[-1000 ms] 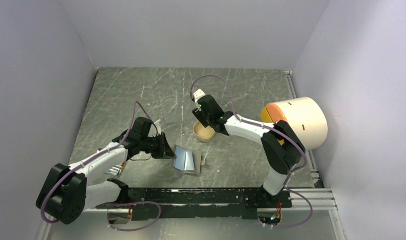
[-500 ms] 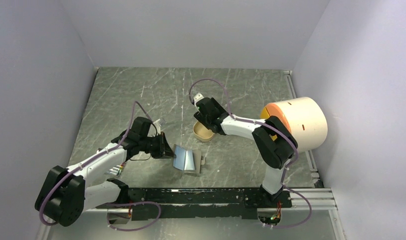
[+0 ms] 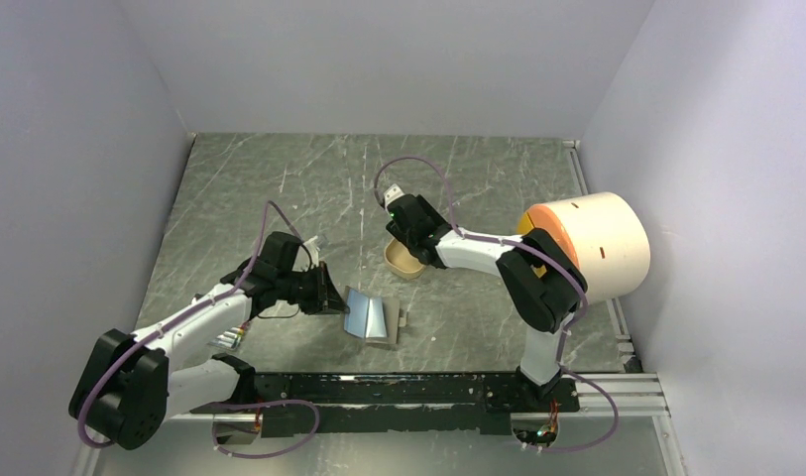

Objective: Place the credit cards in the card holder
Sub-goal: Pick up the credit card from the storage box.

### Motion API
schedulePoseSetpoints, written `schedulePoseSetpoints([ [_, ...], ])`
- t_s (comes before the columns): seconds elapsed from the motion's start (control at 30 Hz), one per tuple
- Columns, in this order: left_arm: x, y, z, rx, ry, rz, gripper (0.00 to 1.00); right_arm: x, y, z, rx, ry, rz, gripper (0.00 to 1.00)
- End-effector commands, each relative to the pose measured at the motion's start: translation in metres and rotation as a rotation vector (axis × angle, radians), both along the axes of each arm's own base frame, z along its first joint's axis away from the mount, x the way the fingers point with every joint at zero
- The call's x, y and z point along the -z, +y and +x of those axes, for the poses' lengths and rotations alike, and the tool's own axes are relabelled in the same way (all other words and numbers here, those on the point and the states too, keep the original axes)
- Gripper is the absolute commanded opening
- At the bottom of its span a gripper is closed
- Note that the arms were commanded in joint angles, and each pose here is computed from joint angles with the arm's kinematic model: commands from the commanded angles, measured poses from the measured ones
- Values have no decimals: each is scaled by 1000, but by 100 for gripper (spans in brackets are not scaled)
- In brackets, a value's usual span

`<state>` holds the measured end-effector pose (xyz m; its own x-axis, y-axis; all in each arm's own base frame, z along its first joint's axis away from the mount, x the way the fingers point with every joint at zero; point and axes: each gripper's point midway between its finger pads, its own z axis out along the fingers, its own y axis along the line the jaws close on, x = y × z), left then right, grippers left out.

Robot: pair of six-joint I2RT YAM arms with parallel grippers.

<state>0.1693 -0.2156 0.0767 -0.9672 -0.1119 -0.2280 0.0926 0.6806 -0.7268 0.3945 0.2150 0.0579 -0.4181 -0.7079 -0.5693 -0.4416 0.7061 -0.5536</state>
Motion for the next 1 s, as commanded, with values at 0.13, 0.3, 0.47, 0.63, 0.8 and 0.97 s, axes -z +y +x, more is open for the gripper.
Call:
schedulePoseSetpoints([
  [0.13,-13,-6,1,28,-34,-30,9,-22,-5,4,27,-36,27,62],
  [0.3,-13,-6,1,27,-33,-29,9,-25,-4,4,28,-35,27,59],
  [0.47,-13,-6,1,27,-30,-29,9,-27,-3,3,23,-27,35,55],
  [0.63,-13,-6,1,27,-33,-32,9,-32,-2,3,22,-27,42,52],
  [0.8,-13,-6,1,28,-31,-34,9,-34,-2,2,21,-24,51,49],
  [0.97,-13,-6,1,28,-33,-33,9,-33,-1,2,19,-17,49,46],
])
